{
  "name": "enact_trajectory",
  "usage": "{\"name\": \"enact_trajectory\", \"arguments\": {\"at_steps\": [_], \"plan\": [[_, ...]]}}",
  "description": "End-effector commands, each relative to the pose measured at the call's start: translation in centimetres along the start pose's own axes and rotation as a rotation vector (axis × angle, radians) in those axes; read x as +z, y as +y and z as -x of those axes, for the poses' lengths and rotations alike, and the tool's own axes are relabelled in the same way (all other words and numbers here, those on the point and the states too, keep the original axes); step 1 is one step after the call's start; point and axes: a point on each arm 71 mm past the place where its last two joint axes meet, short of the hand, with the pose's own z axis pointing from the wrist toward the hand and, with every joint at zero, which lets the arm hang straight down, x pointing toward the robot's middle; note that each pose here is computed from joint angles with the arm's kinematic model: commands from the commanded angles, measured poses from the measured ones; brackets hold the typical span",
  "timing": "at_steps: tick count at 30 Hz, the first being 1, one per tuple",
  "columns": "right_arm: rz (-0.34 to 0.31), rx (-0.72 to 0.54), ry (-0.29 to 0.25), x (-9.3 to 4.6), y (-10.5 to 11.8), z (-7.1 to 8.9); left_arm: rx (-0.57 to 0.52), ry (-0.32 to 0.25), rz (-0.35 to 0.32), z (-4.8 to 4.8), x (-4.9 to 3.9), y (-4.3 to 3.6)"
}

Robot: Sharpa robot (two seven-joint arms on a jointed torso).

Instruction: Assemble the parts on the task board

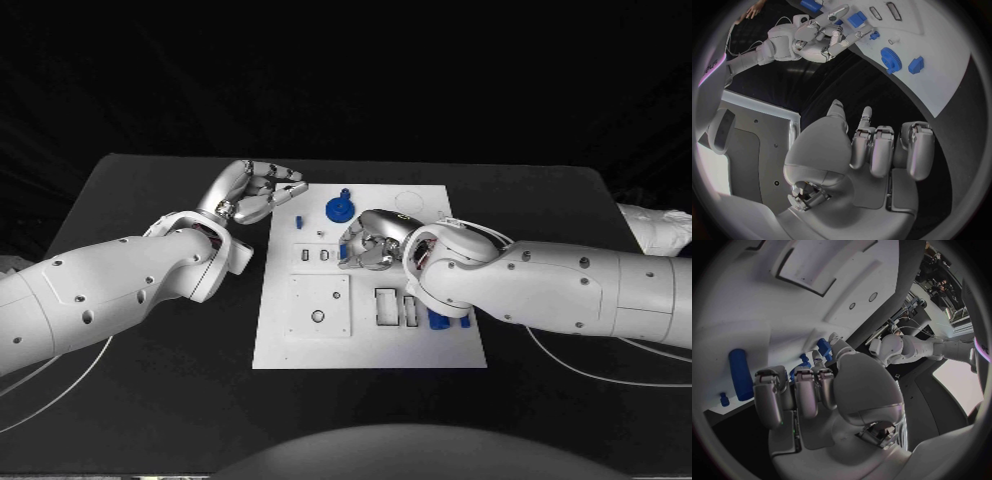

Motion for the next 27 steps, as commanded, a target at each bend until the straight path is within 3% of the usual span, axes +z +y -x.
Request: {"name": "enact_trajectory", "arguments": {"at_steps": [1,6,12,16,21,27], "plan": [[0.033,0.015,-0.055,-0.2,0.2,0.4,0.000,0.005,-0.016,-0.12,0.05,-0.24],[0.090,0.070,-0.169,-1.0,0.2,1.8,-0.002,0.007,-0.014,-0.06,-0.06,-0.25],[0.131,0.234,-0.287,-2.6,-0.8,5.4,-0.029,0.021,-0.008,-0.09,-0.24,-0.77],[0.092,0.387,-0.271,-3.6,-2.3,7.5,-0.064,0.070,0.025,-0.15,-0.18,-1.27],[0.010,0.588,-0.225,-4.6,-4.7,9.6,-0.094,0.212,0.144,-0.48,0.44,-1.78],[-0.051,0.672,-0.201,-5.0,-6.9,10.4,-0.030,0.402,0.289,-0.65,1.21,-2.48]]}}
